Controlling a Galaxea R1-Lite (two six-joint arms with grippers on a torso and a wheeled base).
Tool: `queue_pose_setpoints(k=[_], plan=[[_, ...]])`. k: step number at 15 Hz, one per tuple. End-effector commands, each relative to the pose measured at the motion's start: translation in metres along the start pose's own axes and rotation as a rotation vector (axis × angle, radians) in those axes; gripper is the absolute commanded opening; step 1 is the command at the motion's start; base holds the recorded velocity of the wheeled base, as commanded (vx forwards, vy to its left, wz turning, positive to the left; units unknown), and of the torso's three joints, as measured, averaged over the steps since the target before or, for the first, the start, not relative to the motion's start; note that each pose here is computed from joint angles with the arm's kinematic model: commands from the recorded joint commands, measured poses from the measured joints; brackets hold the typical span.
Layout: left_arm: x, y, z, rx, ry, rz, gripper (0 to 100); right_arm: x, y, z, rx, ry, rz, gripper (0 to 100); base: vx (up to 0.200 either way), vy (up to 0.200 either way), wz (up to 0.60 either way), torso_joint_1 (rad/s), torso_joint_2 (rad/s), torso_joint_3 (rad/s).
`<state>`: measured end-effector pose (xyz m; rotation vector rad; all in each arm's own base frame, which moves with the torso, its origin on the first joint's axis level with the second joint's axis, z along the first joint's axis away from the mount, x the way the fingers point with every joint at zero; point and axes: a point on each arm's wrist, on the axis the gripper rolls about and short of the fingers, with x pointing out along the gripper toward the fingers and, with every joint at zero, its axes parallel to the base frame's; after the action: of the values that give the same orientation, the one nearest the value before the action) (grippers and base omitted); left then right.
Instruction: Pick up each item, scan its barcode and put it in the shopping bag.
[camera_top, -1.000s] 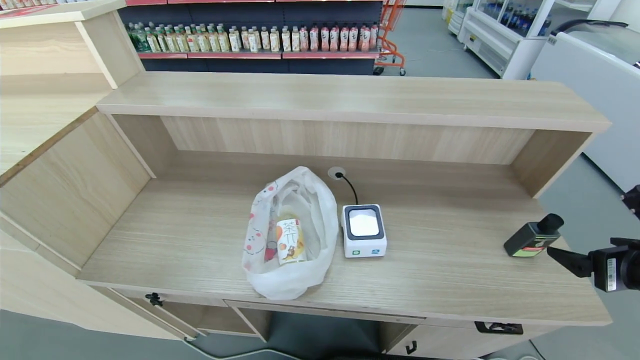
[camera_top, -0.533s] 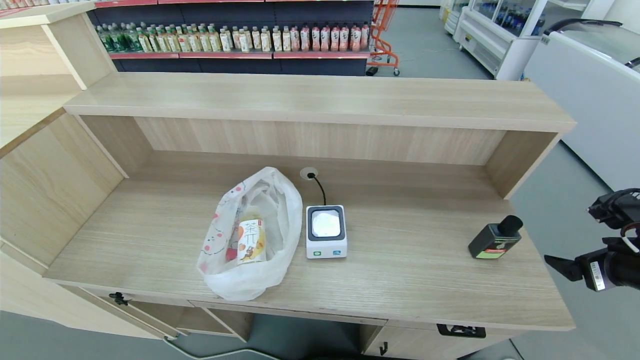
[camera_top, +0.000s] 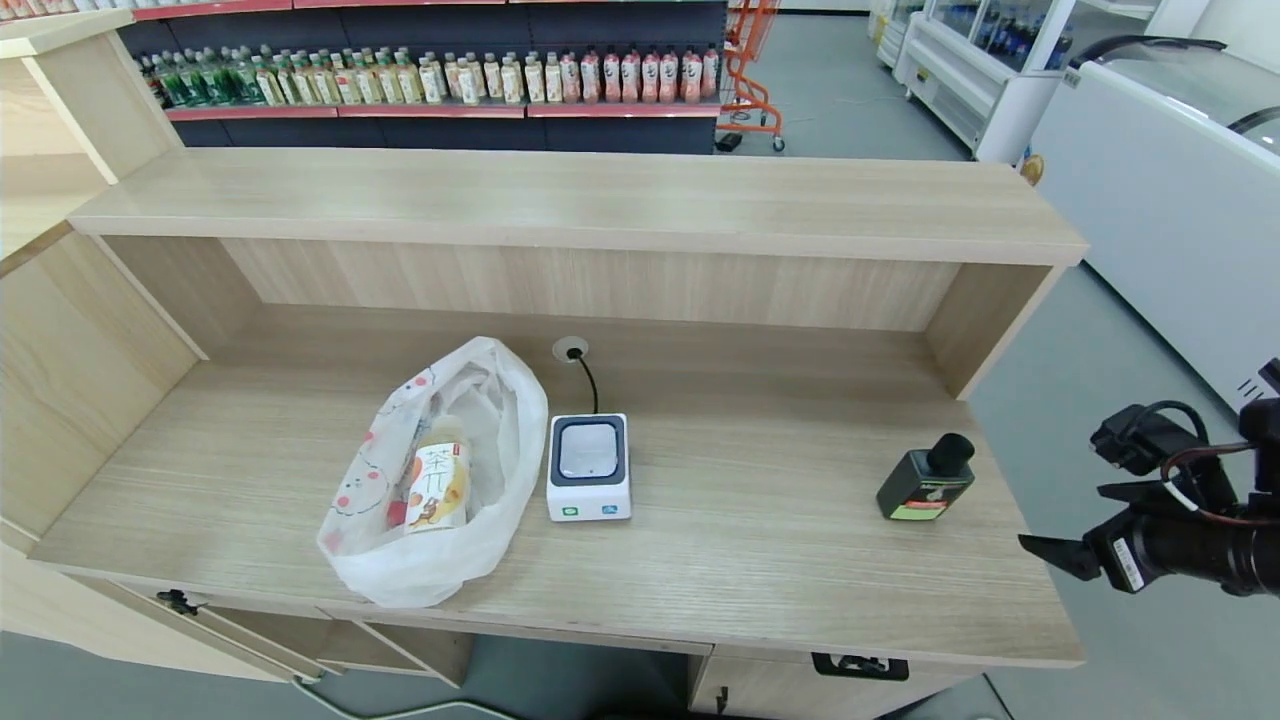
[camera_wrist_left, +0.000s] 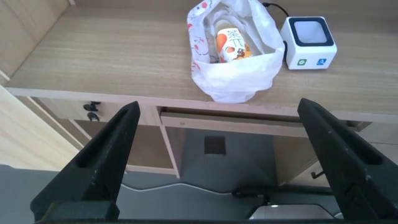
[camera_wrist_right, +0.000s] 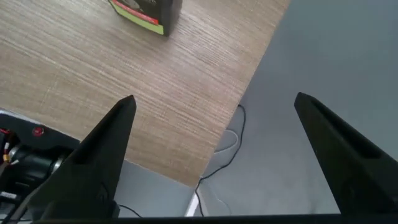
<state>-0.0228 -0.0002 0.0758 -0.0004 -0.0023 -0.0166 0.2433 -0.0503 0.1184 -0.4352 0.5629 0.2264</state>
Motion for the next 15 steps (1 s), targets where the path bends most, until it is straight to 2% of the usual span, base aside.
queue_pose_setpoints(k=[1,8,12,15], plan=[[0.000,0.000,0.000,-0.001,-0.001,0.001,100,0.017,-0.002,-0.003,-0.029,-0.008,0.076,100,0.000,0.000,0.00,0.000,0.00,0.000],[0.000,0.000,0.000,-0.001,-0.001,0.001,100,0.054,-0.014,0.004,-0.188,-0.145,0.243,100,0.000,0.000,0.00,0.000,0.00,0.000],[0.000,0.000,0.000,0.000,-0.001,0.001,100,0.068,-0.008,0.007,-0.225,-0.188,0.317,100,0.000,0.000,0.00,0.000,0.00,0.000],[0.000,0.000,0.000,-0.001,-0.001,0.001,100,0.085,-0.001,0.021,-0.259,-0.222,0.356,100,0.000,0.000,0.00,0.000,0.00,0.000]])
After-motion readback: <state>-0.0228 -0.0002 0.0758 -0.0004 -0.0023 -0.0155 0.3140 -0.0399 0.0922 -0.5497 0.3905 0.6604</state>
